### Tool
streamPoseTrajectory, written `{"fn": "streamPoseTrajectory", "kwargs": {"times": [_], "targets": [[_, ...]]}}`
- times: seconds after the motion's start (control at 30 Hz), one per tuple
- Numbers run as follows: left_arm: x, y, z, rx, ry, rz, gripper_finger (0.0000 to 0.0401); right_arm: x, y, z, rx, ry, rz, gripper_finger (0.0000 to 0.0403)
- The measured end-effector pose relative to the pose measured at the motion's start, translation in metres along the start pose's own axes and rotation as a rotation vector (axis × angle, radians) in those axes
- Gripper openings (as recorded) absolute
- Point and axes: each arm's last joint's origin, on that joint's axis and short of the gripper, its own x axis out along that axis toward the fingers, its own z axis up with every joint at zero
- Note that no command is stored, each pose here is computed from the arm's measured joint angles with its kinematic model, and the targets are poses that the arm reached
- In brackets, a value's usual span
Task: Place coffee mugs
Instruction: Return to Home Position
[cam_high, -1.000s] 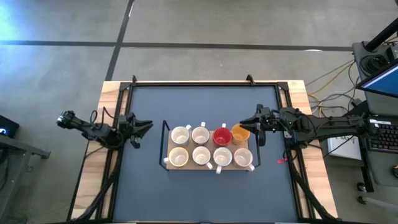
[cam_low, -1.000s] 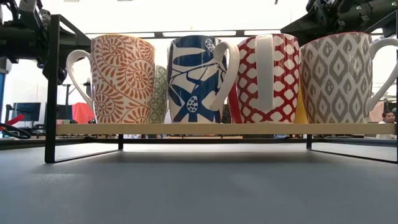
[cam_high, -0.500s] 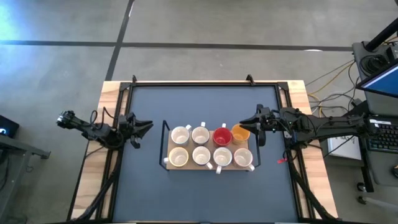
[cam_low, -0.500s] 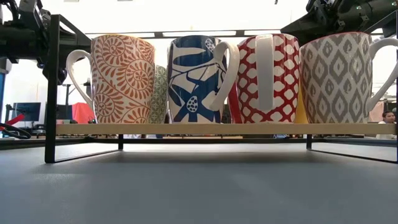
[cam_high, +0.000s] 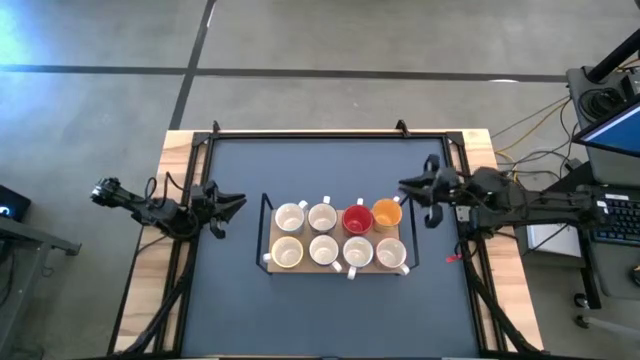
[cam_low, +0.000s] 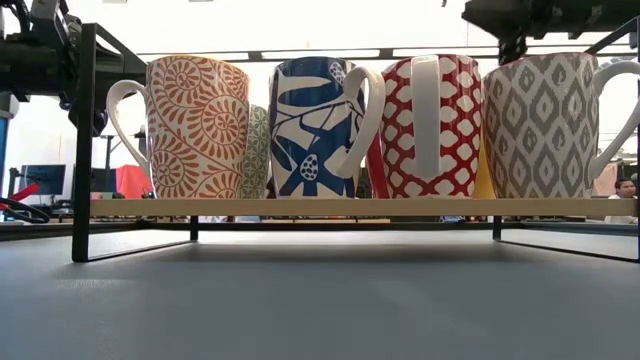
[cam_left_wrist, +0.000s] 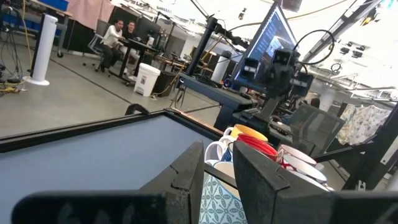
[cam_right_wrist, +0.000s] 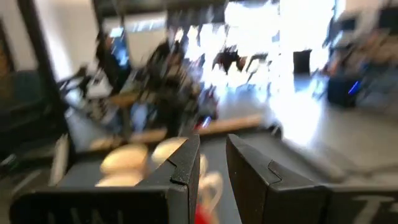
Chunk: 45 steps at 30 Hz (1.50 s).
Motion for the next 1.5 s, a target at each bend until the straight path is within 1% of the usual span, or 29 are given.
{"fn": "streamPoseTrajectory", "kwargs": {"times": [0.1, 0.2, 0.3, 0.5, 0.57, 0.67, 0.8, 1.0, 1.17, 1.27, 1.5], "targets": [[0.0, 0.0, 0.0, 0.0, 0.0, 0.0, 0.0068, -0.017, -0.004, 0.011, -0.002, -0.155, -0.077, 0.0068], [0.0, 0.0, 0.0, 0.001, 0.001, 0.0, 0.0068, -0.026, -0.007, 0.007, 0.002, -0.234, -0.111, 0.0068], [0.0, 0.0, 0.0, 0.001, 0.001, 0.0, 0.0068, -0.033, -0.009, 0.004, -0.02, -0.323, -0.126, 0.0068], [0.0, 0.0, 0.0, 0.001, 0.001, 0.0, 0.0068, -0.041, -0.013, -0.006, -0.14, -0.45, -0.175, 0.0068], [0.0, 0.0, 0.0, 0.001, 0.001, 0.0, 0.0068, -0.042, -0.014, -0.008, -0.172, -0.464, -0.189, 0.0068], [0.0, 0.0, 0.0, 0.001, 0.001, 0.0, 0.0068, -0.041, -0.016, -0.014, -0.21, -0.434, -0.213, 0.0068], [0.0, 0.0, 0.0, 0.001, 0.001, 0.0, 0.0068, -0.044, -0.018, -0.013, -0.262, -0.45, -0.244, 0.0068], [0.0, 0.0, 0.0, 0.001, 0.001, 0.0, 0.0068, -0.055, -0.017, -0.013, -0.427, -0.492, -0.301, 0.0068], [0.0, 0.0, 0.0, 0.001, 0.001, 0.0, 0.0068, -0.064, -0.015, -0.011, -0.514, -0.542, -0.331, 0.0068], [0.0, 0.0, 0.0, 0.001, 0.001, 0.0, 0.0068, -0.067, -0.015, -0.013, -0.545, -0.553, -0.342, 0.0068], [0.0, 0.0, 0.0, 0.0, 0.001, -0.001, 0.0068, -0.065, -0.016, -0.019, -0.55, -0.522, -0.34, 0.0068]]}}
